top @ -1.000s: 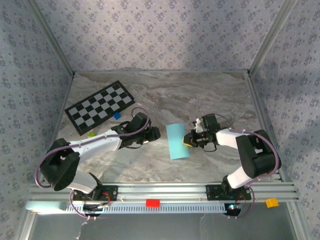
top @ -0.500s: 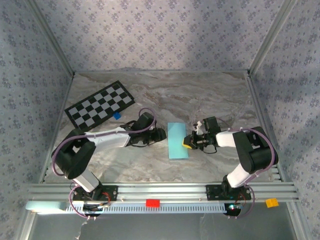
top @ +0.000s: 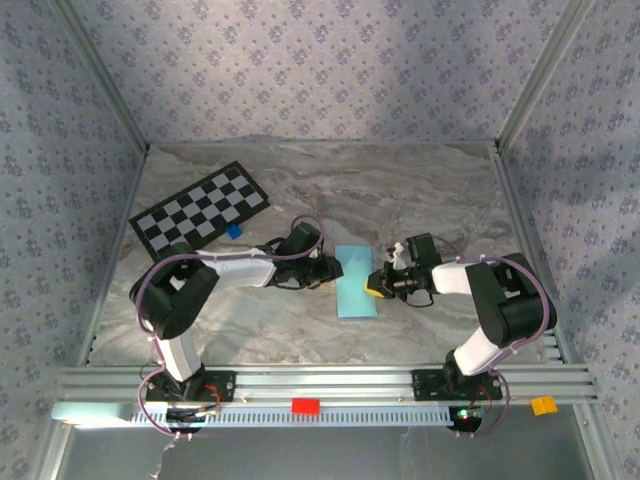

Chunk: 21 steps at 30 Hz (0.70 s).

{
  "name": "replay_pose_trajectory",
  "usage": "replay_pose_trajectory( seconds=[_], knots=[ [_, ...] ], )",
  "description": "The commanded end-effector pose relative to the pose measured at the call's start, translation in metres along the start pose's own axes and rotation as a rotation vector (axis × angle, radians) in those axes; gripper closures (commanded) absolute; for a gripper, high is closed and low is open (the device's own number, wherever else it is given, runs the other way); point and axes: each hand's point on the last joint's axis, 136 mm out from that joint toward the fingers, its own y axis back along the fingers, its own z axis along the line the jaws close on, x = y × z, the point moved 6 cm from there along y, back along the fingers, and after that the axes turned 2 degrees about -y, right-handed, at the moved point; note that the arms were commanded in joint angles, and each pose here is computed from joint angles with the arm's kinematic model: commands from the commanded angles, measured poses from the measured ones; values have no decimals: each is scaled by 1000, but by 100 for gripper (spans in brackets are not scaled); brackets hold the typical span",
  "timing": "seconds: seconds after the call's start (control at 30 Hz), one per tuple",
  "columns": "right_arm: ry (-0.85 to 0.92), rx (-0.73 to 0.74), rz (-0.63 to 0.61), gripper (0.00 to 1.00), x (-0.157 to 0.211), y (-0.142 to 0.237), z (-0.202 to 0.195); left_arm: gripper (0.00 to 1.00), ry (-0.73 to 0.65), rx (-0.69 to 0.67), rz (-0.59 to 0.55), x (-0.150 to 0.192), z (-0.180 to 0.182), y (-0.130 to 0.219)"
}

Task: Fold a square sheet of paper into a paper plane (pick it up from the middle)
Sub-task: Third fold the triangle at the center of the table.

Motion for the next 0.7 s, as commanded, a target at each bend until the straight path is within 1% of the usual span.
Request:
replay_pose_trajectory(
  seconds=[0.0,0.17,0.23,0.43,0.57,0.67],
  knots=[
    [-71,129,12,92,10,-8,-29,62,5,11,20,1,-7,-7],
    [-66,134,9,92,10,-7,-29,63,7,1,39,6,-5,-14],
    [-70,136,7,92,9,-7,-29,66,8,5,47,8,-4,-17],
    [-70,134,8,92,9,-6,-28,68,12,3,58,9,-3,-22],
    [-65,129,3,92,8,-5,-26,70,14,3,60,10,-2,-23],
    [-61,125,0,92,7,-3,-24,72,13,12,56,9,-5,-21]
  ],
)
